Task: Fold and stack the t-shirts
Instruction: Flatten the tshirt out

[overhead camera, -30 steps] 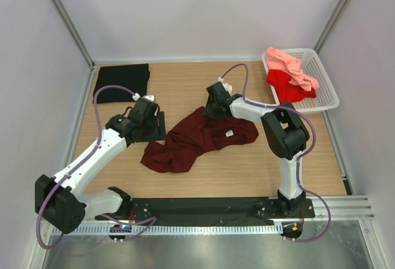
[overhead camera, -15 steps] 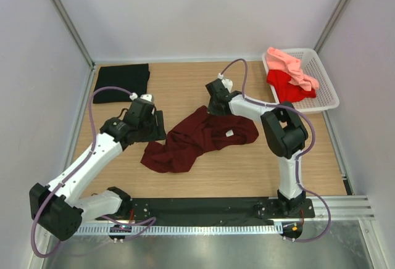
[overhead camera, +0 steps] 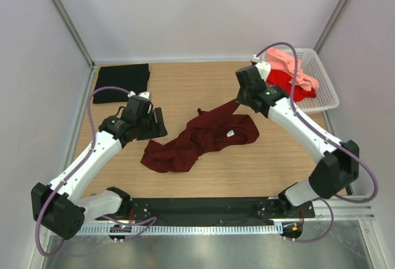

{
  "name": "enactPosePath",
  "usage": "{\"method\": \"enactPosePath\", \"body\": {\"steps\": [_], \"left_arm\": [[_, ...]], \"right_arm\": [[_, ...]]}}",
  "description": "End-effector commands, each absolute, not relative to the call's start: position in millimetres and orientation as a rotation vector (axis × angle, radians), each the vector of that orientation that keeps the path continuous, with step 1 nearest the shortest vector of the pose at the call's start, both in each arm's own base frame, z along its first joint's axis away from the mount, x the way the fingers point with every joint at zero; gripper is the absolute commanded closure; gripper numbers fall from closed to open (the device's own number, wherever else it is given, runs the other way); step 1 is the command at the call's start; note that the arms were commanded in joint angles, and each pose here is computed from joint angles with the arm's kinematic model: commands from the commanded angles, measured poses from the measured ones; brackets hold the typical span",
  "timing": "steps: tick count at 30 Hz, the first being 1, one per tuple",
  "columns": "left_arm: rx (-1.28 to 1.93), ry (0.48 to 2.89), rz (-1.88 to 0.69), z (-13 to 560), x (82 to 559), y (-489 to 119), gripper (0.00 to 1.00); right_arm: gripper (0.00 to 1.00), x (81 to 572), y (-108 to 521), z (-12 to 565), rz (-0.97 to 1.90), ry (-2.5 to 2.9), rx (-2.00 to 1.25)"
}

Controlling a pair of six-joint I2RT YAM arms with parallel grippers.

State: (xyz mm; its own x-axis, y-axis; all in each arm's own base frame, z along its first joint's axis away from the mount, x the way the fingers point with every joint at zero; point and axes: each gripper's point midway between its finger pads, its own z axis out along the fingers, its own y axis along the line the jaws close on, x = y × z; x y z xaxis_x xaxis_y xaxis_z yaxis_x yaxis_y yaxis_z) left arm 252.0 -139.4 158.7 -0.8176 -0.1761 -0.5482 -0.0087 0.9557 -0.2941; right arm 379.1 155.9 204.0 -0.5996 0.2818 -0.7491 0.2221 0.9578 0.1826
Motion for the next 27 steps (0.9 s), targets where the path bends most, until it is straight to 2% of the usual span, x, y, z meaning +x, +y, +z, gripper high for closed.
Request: {"method": "enactPosePath", "body": {"steps": [1, 12, 21, 27], "left_arm": [[-0.131, 2.493, -0.425, 159.9, 257.0, -146.7, 0.36], [-0.286, 2.532, -0.341, 124.9, 255.6, -133.3, 0.34], [-0.158, 2.578, -0.630, 100.6, 251.7, -176.6, 0.35], [-0.163, 2.567, -0.534, 92.3, 276.0, -173.1, 0.36]], "right_arm": [[0.99, 357.5, 109.1, 208.4, -0.070, 2.238, 0.382], [0.99, 311.1, 23.9, 223.8, -0.244, 2.165, 0.542], [0.99, 306.1, 39.4, 223.6, -0.074, 2.180, 0.497], [0.99, 306.9, 45.2, 222.1, -0.039, 2.189, 0.479]]}}
